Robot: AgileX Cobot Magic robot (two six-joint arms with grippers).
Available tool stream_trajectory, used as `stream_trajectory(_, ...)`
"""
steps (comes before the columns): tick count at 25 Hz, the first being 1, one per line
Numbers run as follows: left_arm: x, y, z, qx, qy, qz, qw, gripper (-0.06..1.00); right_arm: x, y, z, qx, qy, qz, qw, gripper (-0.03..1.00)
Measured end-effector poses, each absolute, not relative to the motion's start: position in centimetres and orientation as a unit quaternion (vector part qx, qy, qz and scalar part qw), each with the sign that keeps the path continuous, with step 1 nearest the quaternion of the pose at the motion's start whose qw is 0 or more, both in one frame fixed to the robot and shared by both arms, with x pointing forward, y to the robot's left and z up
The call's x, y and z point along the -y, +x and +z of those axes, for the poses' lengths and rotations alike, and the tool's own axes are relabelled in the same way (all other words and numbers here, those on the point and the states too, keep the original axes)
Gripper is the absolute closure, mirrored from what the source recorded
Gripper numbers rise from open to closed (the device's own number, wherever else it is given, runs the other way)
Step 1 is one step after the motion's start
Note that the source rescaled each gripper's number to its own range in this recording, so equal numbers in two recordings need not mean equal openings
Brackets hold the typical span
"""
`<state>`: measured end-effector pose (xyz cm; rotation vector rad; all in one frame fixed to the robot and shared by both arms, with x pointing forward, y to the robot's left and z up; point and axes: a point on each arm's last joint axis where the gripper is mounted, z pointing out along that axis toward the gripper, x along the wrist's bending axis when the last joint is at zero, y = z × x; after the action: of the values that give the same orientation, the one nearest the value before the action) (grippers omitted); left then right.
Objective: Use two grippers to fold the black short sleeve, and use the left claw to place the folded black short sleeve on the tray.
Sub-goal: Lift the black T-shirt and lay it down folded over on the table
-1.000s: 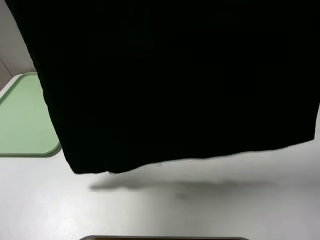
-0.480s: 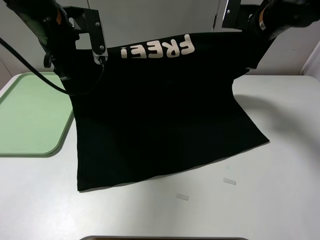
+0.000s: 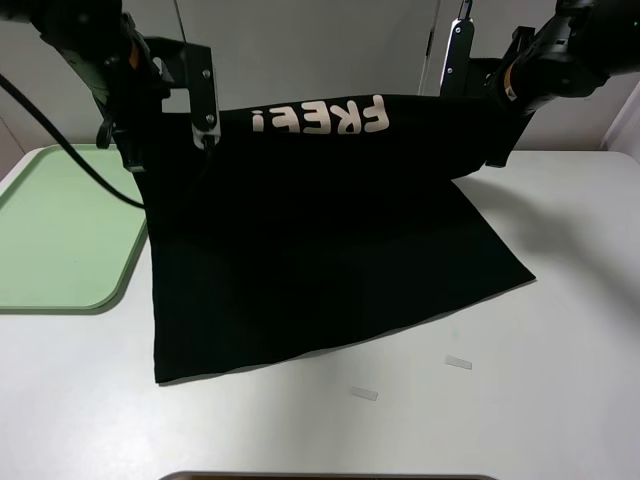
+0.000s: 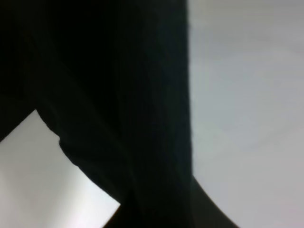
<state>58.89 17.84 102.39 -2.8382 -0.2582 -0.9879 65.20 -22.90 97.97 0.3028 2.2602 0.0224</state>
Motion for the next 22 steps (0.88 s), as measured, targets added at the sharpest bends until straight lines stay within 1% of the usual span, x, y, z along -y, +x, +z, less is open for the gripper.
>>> stream_trajectory(1, -16.7, 57.7, 101.3, 0.019, -0.948, -0.305, 0.089, 0.92, 23.0, 65.2, 97.9, -0.901, 0.12, 0.007, 0.416, 0.92)
stream_trajectory(3, -15.5, 56.0, 99.6, -0.061, -0.953, -0.274, 0.114, 0.92, 23.2, 64.8, 97.2, -0.908, 0.102, -0.005, 0.405, 0.92)
stream_trajectory(5, -15.0, 54.4, 97.9, -0.12, -0.953, -0.244, 0.134, 0.92, 23.3, 63.8, 95.8, -0.921, 0.059, -0.029, 0.383, 0.92)
stream_trajectory(6, -15.0, 54.4, 97.9, -0.12, -0.953, -0.244, 0.134, 0.92, 23.4, 63.2, 94.9, -0.928, 0.037, -0.04, 0.368, 0.92)
stream_trajectory(7, -15.0, 53.3, 96.6, -0.15, -0.952, -0.225, 0.146, 0.92, 23.4, 62.5, 94.0, -0.935, 0.009, -0.052, 0.352, 0.92)
stream_trajectory(12, -15.5, 51.2, 94.3, -0.186, -0.95, -0.183, 0.168, 0.92, 23.2, 59.5, 90.8, -0.948, -0.104, -0.087, 0.286, 0.92)
stream_trajectory(16, -15.2, 50.0, 93.6, -0.212, -0.948, -0.161, 0.176, 0.92, 23.3, 58.6, 90.2, -0.95, -0.126, -0.091, 0.271, 0.92)
stream_trajectory(22, -13.7, 48.0, 93.2, -0.239, -0.948, -0.123, 0.17, 0.92, 23.7, 58.1, 90.9, -0.952, -0.12, -0.104, 0.263, 0.92)
